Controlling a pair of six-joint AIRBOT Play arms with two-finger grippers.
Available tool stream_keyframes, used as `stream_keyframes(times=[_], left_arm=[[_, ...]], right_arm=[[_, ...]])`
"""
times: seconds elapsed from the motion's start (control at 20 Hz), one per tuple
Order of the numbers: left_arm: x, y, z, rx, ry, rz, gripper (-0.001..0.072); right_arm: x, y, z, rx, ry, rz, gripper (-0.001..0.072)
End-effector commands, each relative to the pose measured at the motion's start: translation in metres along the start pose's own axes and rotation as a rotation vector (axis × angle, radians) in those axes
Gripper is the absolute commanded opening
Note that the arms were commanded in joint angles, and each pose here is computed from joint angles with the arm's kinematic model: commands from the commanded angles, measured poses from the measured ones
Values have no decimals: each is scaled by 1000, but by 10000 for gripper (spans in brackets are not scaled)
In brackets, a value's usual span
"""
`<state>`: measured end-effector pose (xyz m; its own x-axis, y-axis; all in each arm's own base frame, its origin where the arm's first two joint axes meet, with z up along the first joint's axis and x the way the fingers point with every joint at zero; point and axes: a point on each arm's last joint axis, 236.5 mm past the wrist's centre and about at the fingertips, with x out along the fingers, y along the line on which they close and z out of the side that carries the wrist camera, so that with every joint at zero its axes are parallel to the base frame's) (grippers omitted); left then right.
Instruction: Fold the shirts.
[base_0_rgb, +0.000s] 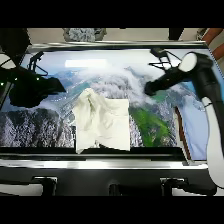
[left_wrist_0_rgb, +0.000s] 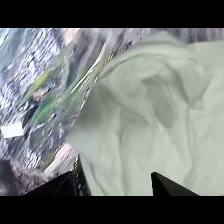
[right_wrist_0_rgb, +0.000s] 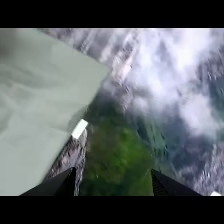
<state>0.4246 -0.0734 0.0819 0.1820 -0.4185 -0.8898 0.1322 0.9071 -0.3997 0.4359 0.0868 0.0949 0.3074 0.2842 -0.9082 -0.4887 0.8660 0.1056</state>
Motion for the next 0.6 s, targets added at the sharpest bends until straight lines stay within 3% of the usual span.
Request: stream_keyframes(times=[0.0, 0.05, 0.3, 0.55], left_arm=[[18, 22, -82, -66, 127, 65, 564], [35, 22, -111, -86, 156, 60, 505], [93, -9, -232, -46, 207, -61, 514], [123, -33, -260, 79, 206, -94, 515]], right_arm=[[-16, -8, -83, 23, 237, 120, 568], [-8, -3, -98, 29, 284, 151, 568], [44, 38, -138, 88, 336, 343, 570], [68, 53, -163, 115, 363, 405, 571]])
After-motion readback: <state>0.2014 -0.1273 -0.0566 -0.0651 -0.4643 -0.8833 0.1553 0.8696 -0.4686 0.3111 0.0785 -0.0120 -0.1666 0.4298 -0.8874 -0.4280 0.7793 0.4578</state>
